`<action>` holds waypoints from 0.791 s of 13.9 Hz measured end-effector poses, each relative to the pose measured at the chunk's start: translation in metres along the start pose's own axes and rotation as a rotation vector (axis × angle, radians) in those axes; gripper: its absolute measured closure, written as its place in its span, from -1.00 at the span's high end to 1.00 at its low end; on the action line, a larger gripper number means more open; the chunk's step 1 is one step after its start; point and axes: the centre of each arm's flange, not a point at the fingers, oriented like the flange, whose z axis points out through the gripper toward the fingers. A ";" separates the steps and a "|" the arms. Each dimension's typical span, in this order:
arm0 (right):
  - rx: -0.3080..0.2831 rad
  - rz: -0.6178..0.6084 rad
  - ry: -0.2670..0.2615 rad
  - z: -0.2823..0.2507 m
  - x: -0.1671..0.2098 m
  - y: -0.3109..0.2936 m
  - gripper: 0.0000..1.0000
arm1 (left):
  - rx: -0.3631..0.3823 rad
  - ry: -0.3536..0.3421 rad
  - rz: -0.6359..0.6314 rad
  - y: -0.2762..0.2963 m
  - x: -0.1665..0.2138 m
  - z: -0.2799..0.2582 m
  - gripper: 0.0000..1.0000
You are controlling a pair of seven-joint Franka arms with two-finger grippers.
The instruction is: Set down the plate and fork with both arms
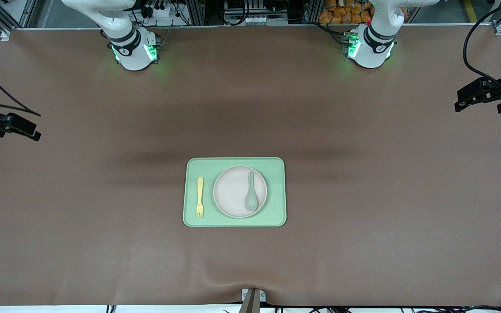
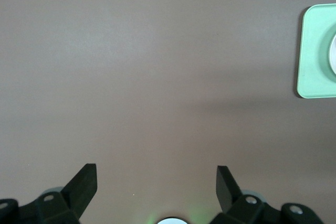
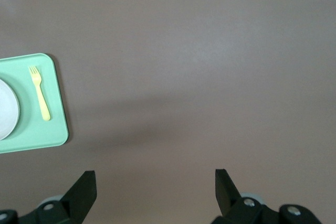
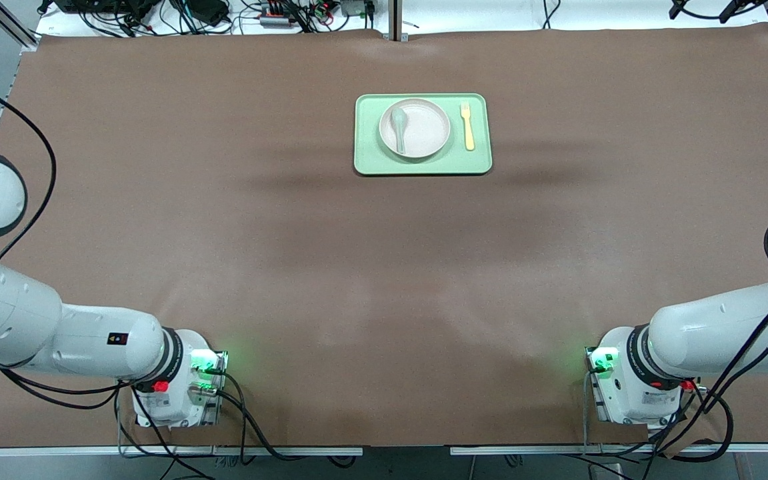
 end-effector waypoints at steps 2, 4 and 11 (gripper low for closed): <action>0.002 -0.001 0.023 -0.012 -0.002 0.000 1.00 | 0.000 0.000 0.000 0.000 0.000 0.000 1.00; -0.024 -0.016 0.035 -0.018 -0.002 -0.002 1.00 | 0.000 0.000 0.000 0.000 0.000 0.000 1.00; -0.048 -0.084 0.109 -0.053 -0.001 -0.008 1.00 | 0.000 0.000 0.000 0.000 0.000 0.000 1.00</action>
